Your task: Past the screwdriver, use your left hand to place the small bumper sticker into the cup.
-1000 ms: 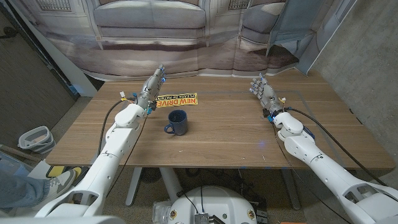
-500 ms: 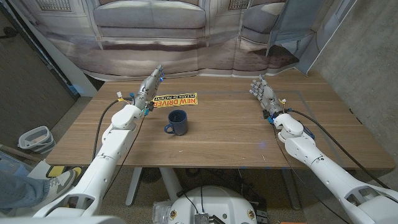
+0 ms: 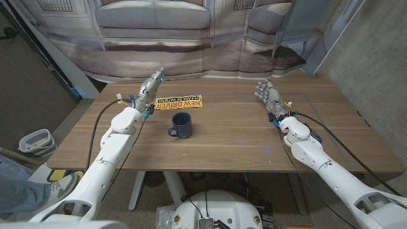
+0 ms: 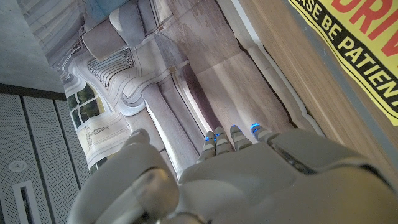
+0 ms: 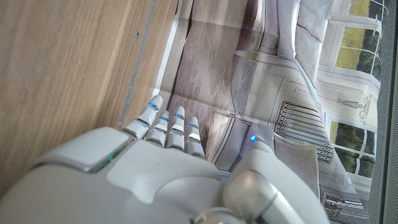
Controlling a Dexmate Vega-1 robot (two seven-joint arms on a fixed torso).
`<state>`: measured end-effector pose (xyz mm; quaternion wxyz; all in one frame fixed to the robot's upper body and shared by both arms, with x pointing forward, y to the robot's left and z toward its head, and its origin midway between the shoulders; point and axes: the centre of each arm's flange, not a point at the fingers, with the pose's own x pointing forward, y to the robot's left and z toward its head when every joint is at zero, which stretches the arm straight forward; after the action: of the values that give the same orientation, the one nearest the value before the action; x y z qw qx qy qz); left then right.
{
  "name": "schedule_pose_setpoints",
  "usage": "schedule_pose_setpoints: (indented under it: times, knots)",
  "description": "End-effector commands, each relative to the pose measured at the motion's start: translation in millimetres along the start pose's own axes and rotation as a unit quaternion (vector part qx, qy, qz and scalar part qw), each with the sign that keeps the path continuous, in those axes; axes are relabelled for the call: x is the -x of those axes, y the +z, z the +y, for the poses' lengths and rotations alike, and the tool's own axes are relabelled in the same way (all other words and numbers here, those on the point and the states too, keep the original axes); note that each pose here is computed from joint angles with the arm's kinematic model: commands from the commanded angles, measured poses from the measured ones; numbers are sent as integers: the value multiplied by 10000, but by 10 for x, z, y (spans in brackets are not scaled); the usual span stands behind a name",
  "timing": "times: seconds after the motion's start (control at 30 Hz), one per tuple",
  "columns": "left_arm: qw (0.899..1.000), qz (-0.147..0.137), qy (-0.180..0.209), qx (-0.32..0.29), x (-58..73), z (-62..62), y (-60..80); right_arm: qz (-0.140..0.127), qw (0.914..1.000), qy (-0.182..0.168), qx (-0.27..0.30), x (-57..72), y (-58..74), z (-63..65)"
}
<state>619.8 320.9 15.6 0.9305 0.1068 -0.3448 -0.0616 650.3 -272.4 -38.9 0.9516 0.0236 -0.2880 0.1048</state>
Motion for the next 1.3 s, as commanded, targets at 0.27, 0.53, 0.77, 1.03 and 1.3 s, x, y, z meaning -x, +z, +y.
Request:
schedule_pose_setpoints:
  times: [0.27,0.53,0.77,1.03,1.3]
  knots:
    - [9959,98,199,-881,3,3,75,3,10000,26,-8,45,-10,78]
    - [9946,72,222,-1009,-11,20,104,15,10000,34,-22,47,-21,81]
    - [9939,101,171,-1088,-3,12,112,-11,10000,42,25,43,11,57]
    - [9908,137,216,-1330,44,6,154,-49,9999,93,-9,44,18,43]
    - [9858,217,7,-1667,84,-7,203,-31,10000,90,-9,77,8,33]
